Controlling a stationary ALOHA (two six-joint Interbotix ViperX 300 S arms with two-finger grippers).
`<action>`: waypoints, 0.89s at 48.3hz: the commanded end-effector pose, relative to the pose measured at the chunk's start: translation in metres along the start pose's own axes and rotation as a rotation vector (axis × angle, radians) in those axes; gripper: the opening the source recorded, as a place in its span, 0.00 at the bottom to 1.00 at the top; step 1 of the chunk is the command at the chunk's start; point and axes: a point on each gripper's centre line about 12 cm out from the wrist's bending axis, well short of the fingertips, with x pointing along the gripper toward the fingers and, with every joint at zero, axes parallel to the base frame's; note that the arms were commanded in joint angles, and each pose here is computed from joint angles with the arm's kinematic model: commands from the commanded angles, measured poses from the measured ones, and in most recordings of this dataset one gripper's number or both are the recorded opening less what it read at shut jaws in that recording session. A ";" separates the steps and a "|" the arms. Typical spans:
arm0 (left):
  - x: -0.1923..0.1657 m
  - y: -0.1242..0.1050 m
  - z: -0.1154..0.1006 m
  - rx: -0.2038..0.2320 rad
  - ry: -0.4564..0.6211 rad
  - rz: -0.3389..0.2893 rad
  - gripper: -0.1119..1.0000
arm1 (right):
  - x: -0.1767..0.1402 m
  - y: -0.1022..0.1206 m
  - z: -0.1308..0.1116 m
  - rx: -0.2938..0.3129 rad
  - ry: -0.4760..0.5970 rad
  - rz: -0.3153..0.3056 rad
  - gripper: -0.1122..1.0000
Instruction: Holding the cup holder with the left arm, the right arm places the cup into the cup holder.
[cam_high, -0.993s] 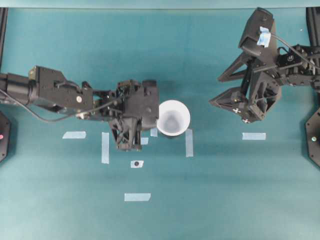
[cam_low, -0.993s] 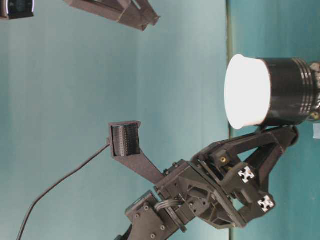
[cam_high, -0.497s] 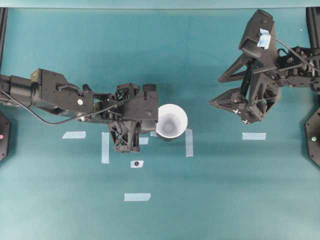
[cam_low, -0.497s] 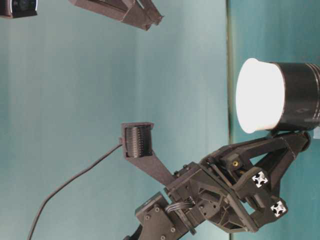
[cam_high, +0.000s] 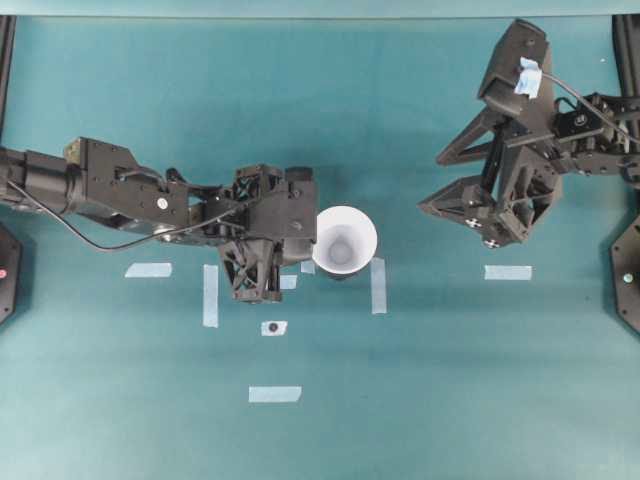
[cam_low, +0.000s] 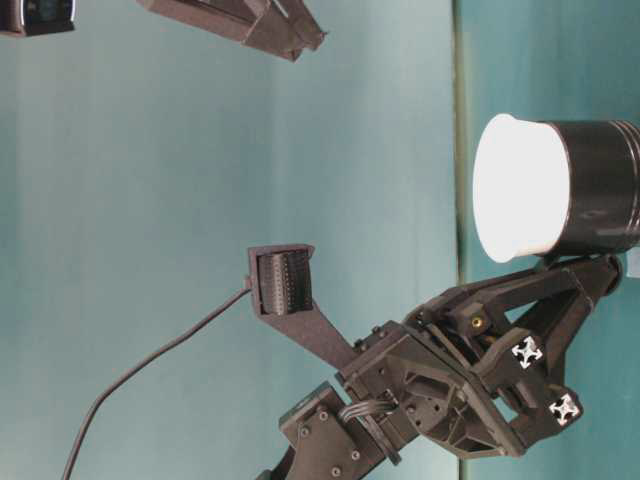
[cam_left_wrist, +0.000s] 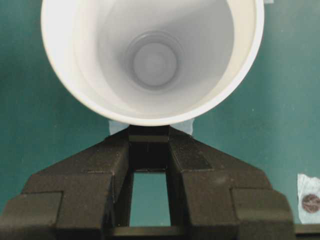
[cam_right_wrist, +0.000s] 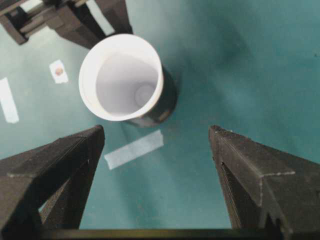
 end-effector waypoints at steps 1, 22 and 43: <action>-0.005 0.000 0.008 0.007 -0.029 0.002 0.29 | -0.004 0.002 0.005 0.007 -0.024 0.009 0.89; -0.007 0.000 0.006 0.001 -0.017 0.001 0.38 | -0.004 0.003 0.005 0.008 -0.024 0.010 0.89; -0.009 0.000 0.009 0.001 -0.023 0.002 0.95 | -0.004 0.003 0.005 0.009 -0.026 0.010 0.89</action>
